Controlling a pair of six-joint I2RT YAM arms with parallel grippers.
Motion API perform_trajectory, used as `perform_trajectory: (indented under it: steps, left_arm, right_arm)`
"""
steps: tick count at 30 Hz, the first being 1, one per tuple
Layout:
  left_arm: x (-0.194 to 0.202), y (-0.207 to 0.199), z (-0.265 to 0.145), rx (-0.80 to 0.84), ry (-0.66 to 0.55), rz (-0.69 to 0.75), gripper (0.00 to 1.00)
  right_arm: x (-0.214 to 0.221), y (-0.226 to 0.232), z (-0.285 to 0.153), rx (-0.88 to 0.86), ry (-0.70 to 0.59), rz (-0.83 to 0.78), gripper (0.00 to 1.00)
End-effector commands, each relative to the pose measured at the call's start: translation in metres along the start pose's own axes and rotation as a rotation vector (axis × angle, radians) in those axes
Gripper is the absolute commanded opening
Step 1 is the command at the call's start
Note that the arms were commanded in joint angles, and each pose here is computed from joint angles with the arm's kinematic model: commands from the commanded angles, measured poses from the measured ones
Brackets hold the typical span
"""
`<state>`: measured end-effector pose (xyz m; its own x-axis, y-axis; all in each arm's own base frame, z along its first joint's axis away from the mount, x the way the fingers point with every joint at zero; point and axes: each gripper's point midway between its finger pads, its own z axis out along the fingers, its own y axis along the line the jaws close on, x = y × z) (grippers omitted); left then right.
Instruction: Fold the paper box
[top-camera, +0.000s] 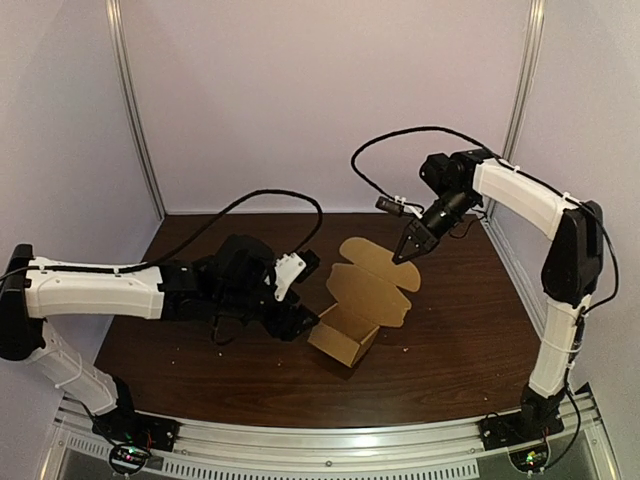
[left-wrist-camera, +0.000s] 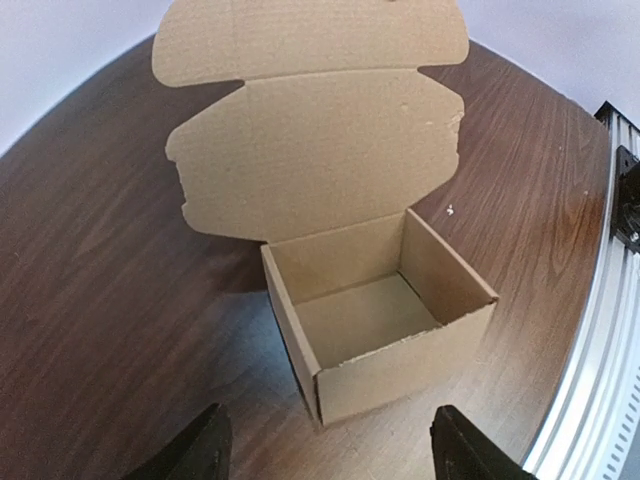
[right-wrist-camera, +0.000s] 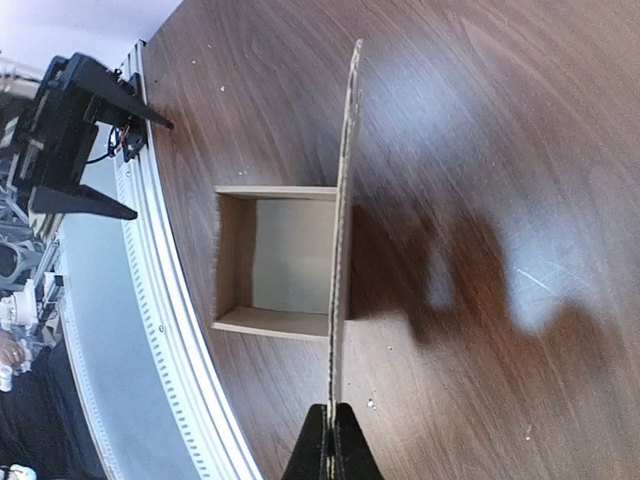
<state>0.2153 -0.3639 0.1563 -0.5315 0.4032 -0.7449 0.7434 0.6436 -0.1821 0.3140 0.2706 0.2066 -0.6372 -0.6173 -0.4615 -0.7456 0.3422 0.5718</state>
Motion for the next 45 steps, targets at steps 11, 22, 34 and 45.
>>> perform_trajectory:
  steps: [11,22,34,45]
  left_arm:
    - [-0.076,0.017,-0.014,0.087,-0.2,0.096,0.76]
    - [-0.085,-0.008,-0.004,0.244,-0.195,0.132,0.67]
    - [-0.081,-0.049,-0.009,0.5,-0.173,0.16,0.0]
    - [-0.079,-0.046,-0.01,0.482,-0.159,0.16,0.17]
  right_arm:
    - [0.024,0.118,-0.038,-0.082,-0.006,-0.298,0.0]
    - [0.034,0.138,-0.035,-0.113,-0.004,-0.347,0.0]
    - [0.034,0.136,-0.015,-0.16,0.032,-0.329,0.14]
    - [0.04,0.135,0.0,-0.108,0.093,-0.367,0.0]
